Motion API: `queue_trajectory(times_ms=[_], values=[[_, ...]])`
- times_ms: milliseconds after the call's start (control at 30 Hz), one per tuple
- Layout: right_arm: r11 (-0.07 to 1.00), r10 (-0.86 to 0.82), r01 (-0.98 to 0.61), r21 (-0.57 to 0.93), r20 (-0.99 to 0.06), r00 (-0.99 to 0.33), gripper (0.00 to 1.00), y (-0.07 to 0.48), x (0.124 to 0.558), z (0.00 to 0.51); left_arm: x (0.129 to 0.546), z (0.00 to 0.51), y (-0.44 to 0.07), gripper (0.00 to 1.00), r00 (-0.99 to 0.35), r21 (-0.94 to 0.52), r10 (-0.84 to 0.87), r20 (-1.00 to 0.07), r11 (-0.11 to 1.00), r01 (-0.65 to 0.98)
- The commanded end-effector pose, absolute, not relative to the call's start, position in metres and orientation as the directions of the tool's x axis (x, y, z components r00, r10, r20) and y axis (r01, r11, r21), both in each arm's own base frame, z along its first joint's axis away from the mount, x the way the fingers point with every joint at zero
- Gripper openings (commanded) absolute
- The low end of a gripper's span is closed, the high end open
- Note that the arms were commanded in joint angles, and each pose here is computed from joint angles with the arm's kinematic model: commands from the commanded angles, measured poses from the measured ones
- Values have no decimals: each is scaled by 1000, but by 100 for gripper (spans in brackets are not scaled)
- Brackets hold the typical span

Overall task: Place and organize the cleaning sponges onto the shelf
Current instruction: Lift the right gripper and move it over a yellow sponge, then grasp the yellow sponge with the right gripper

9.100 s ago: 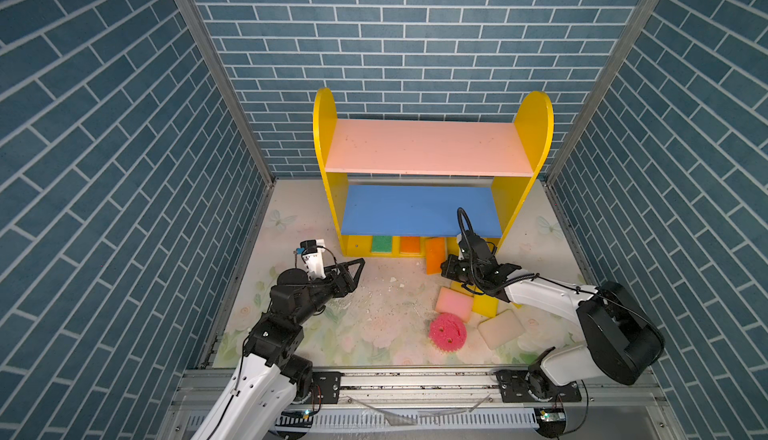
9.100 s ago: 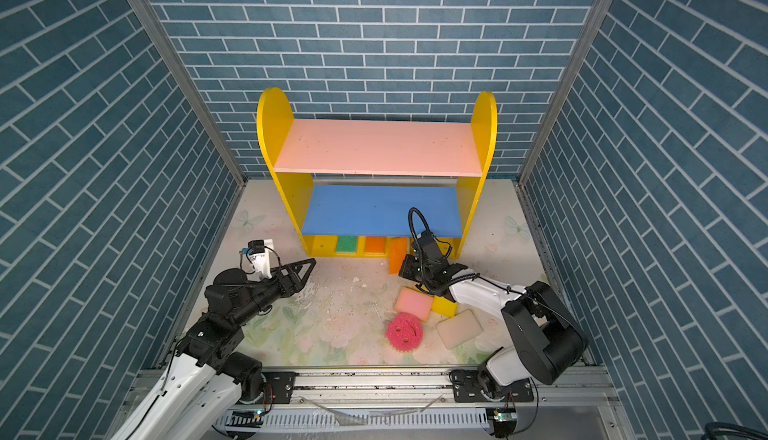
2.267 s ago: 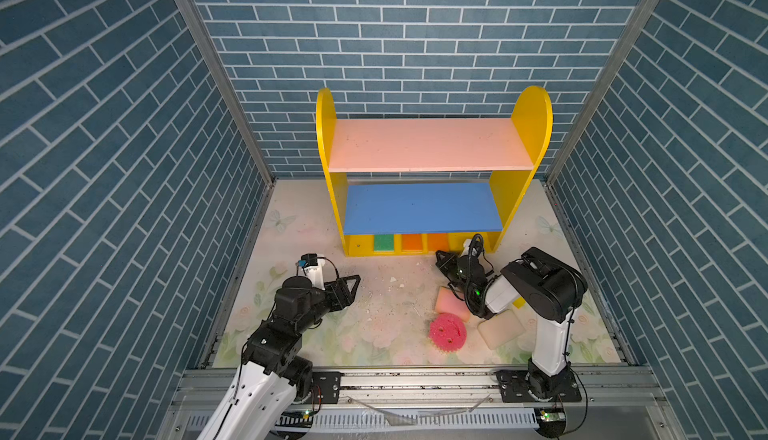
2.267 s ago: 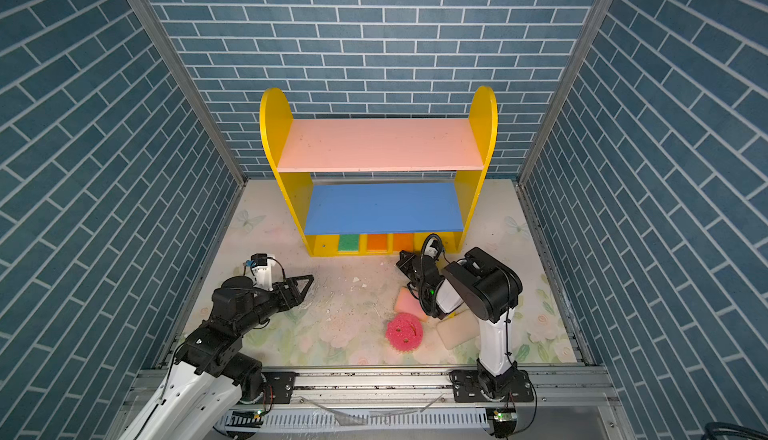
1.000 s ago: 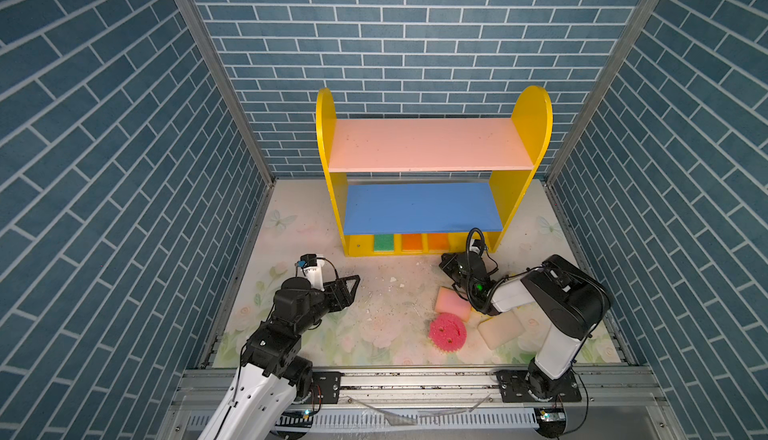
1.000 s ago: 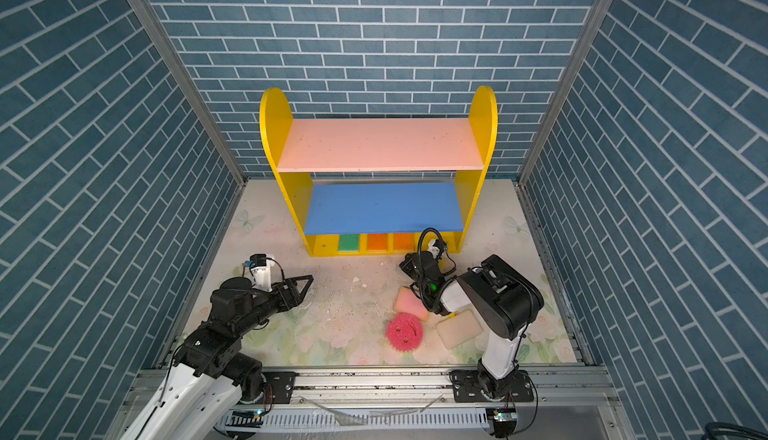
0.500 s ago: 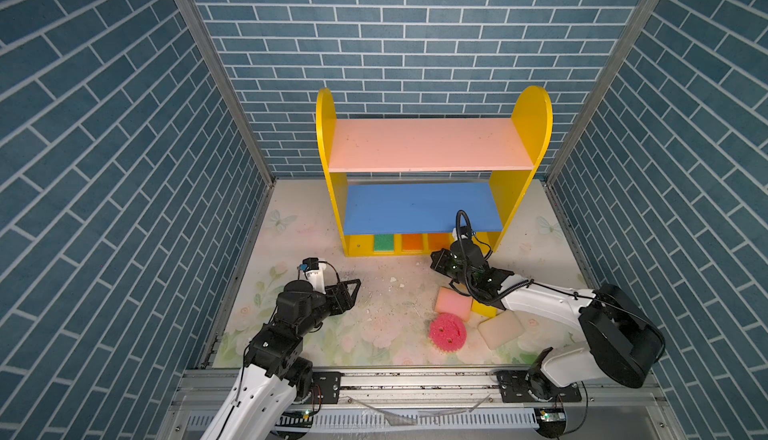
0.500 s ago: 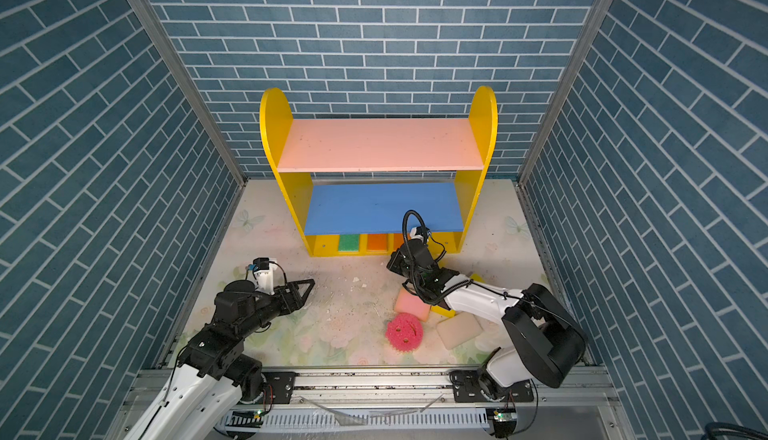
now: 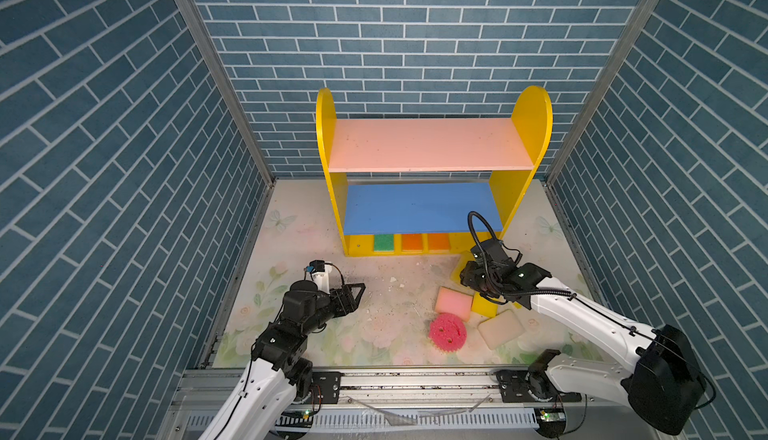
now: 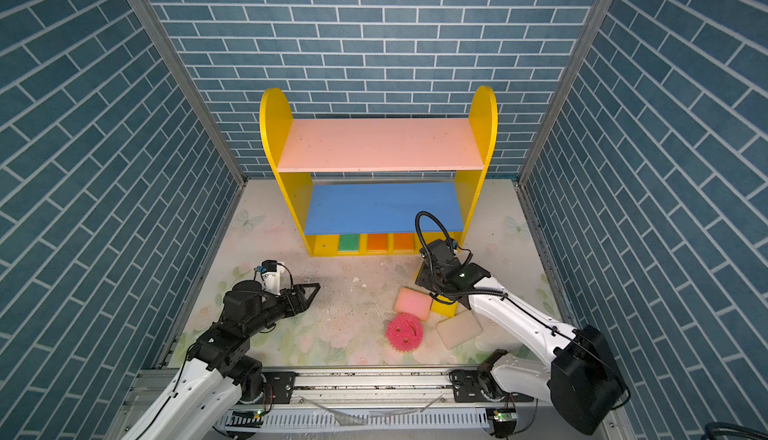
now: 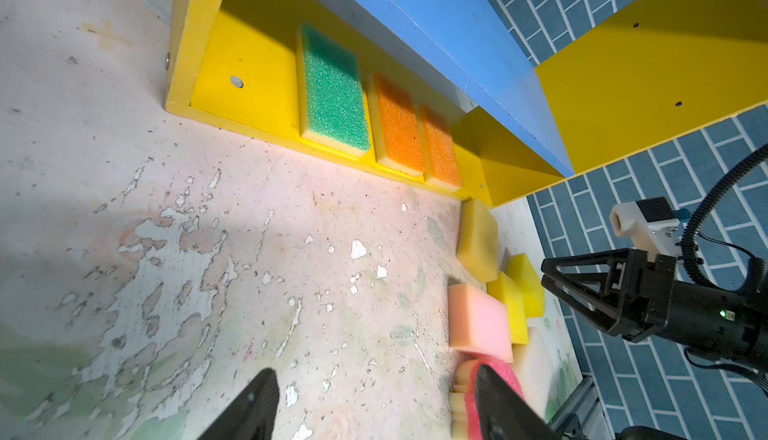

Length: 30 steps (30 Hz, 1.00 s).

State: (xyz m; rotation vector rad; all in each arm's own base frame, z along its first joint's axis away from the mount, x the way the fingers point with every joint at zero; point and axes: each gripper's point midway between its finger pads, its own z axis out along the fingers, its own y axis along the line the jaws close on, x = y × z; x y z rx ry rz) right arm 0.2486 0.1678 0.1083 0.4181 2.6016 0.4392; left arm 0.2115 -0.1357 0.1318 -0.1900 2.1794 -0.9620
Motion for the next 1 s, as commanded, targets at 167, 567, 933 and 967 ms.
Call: queue_trajectory(times_ms=[167,567,933,967], values=[[869,466,339,360,-370,-803,51,129,279,83,211,133,-133,76,-702,-668,-389,-597,725,167],[856,477,361,369,-298,-827,47,141,309,43,218,128,-132,76,-698,-658,-390,-601,737,155],[861,474,370,348,-292,-831,15,134,297,29,222,122,-130,76,-696,-649,-393,-601,748,138],[863,473,372,342,-290,-832,12,133,294,30,223,122,-131,76,-694,-648,-391,-604,748,142]])
